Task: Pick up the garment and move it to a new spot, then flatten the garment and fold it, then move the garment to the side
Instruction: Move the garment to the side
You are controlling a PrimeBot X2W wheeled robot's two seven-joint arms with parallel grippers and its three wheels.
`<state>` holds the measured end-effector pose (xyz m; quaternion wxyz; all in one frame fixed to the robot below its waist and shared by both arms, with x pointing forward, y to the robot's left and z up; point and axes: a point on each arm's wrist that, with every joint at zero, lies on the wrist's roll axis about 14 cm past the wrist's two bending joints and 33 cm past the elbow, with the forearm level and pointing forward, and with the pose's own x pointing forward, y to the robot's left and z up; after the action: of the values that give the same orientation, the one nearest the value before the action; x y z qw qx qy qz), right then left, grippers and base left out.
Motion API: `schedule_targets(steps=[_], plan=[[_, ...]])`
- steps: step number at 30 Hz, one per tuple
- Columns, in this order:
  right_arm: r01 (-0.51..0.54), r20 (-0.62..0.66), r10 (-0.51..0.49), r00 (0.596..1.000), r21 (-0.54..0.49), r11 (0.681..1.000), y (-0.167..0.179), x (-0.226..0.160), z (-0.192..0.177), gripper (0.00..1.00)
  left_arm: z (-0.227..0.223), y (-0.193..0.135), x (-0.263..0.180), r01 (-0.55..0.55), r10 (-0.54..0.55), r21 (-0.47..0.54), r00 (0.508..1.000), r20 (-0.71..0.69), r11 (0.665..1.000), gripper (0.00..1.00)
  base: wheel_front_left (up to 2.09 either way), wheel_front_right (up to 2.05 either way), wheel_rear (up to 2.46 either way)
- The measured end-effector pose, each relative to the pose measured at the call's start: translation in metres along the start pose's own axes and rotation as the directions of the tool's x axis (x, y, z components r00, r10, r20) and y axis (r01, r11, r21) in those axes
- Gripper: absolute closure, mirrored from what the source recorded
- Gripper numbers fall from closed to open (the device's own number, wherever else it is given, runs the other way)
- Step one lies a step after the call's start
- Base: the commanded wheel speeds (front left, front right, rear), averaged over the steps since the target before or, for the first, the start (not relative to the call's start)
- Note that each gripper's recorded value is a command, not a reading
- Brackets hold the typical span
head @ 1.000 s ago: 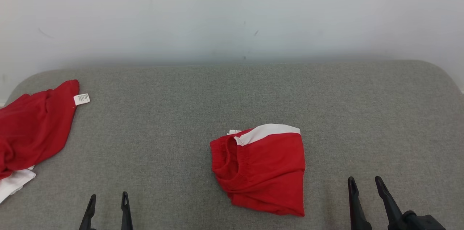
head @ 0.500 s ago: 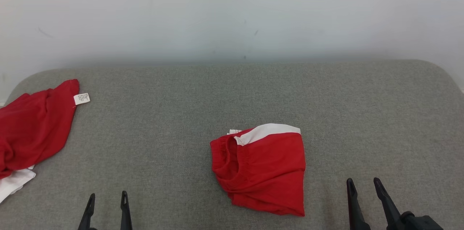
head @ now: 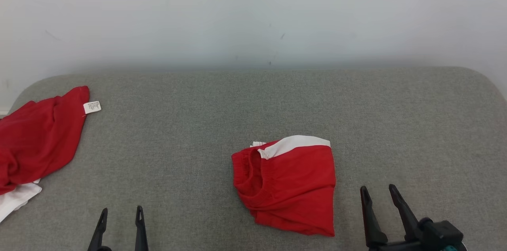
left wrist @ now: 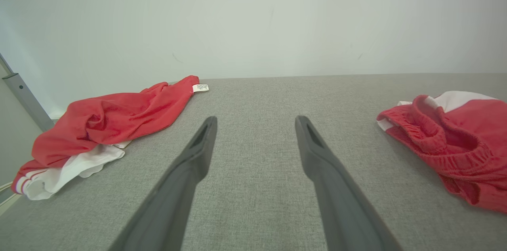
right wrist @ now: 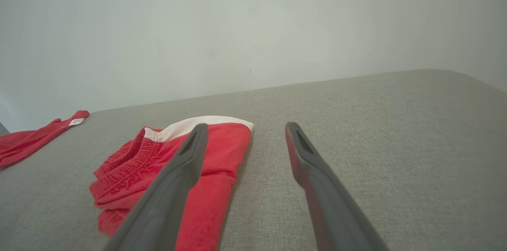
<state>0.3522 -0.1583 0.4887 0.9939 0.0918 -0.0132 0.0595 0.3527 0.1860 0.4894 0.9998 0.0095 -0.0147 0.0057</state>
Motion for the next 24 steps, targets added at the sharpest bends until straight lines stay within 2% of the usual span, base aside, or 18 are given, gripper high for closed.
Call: schedule_targets(steps=[5, 13, 18, 24], plan=[[-0.045, -0.034, 0.044, 0.998, -0.020, 0.999, 0.009, 0.022, -0.007, 0.00, 0.000, -0.002, -0.001, 0.006, -0.006, -0.002, 1.000, 0.001, 1.000, 0.00, 0.00, 0.00, 0.00], [-0.079, -0.244, 0.063, 0.968, -0.053, 0.995, 0.014, 0.063, -0.040, 0.00, -0.002, -0.001, -0.004, -0.002, 0.002, -0.005, 1.000, -0.007, 1.000, 0.00, 0.00, 0.00, 0.00], [-0.058, -0.364, 0.044, 0.930, -0.026, 0.998, 0.012, 0.067, -0.067, 0.00, -0.006, 0.003, -0.008, -0.014, 0.014, -0.007, 1.000, -0.019, 1.000, 0.00, 0.00, 0.00, 0.00], [-0.017, -0.449, 0.034, 0.893, 0.044, 0.999, 0.014, 0.061, -0.092, 0.00, -0.009, 0.008, -0.010, -0.031, 0.030, -0.007, 0.999, -0.029, 1.000, 0.00, 0.00, 0.00, 0.00]])
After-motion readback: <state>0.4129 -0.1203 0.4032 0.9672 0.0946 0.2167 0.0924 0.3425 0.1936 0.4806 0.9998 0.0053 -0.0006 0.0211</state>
